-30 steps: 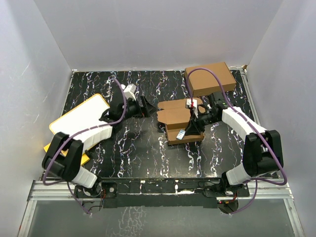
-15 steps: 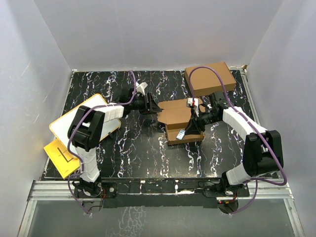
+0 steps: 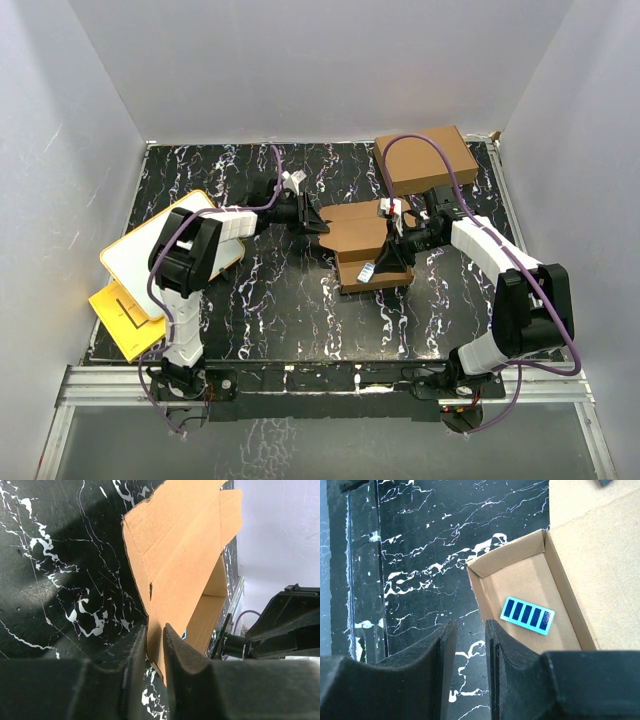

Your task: Fold the paper box

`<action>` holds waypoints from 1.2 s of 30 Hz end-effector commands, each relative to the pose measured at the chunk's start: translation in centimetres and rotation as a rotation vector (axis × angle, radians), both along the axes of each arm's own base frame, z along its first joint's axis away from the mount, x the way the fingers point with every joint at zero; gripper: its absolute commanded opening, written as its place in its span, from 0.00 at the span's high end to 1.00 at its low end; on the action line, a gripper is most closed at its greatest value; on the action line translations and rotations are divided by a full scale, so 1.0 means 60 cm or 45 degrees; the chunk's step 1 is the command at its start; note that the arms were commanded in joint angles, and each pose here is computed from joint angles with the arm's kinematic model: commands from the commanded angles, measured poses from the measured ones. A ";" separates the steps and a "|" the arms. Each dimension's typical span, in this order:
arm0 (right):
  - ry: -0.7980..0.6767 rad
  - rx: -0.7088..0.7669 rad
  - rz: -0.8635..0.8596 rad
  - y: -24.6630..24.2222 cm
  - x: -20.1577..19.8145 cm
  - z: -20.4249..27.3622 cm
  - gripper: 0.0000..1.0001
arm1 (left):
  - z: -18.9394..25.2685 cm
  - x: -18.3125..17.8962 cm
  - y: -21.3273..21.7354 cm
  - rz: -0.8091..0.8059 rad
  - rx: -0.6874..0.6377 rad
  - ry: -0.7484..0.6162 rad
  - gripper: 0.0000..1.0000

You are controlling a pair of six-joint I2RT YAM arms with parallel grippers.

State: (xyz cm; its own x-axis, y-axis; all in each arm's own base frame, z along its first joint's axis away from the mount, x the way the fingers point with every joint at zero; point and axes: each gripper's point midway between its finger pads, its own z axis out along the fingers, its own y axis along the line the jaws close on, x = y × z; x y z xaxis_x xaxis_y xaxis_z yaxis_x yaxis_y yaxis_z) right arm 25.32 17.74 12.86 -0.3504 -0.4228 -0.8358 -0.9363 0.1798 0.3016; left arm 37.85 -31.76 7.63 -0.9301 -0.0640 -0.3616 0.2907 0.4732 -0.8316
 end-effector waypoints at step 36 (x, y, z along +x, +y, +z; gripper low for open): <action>0.027 0.194 -0.544 -0.074 0.181 0.089 0.40 | 0.111 -0.087 0.132 0.138 0.276 -0.832 1.00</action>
